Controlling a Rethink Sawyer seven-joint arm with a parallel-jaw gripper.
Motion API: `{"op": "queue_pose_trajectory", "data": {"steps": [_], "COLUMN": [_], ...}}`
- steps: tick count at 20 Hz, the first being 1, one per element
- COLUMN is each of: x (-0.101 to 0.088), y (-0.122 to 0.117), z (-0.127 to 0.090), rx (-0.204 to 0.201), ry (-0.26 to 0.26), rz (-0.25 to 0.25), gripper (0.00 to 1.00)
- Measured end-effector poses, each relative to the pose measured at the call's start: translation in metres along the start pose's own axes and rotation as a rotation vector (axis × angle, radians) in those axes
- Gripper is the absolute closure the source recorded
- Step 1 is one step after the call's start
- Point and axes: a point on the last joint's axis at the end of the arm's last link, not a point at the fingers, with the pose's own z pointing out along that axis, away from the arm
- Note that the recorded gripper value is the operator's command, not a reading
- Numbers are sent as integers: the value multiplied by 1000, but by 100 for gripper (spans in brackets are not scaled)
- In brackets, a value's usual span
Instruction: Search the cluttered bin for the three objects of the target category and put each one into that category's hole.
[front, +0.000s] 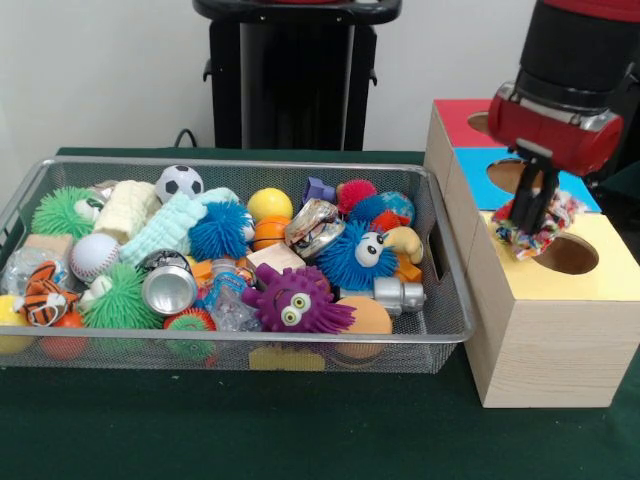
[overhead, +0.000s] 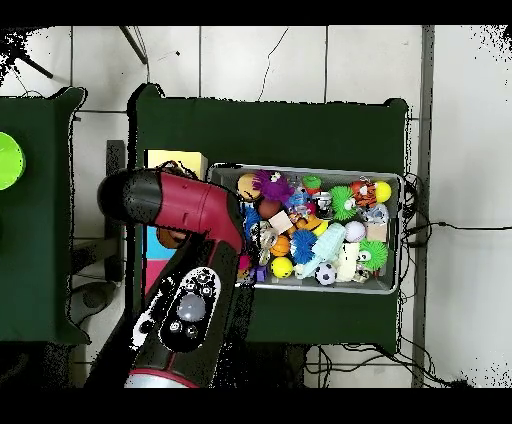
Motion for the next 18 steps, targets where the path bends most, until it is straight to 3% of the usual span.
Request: {"op": "queue_pose_trajectory", "data": {"steps": [4, 10, 18], "x": [-9, -5, 2], "y": [-4, -6, 4], "z": [12, 25, 22], "rx": [-5, 6, -5], "ry": [-21, -13, -18], "rz": [15, 19, 18], "gripper": [100, 100, 100]}}
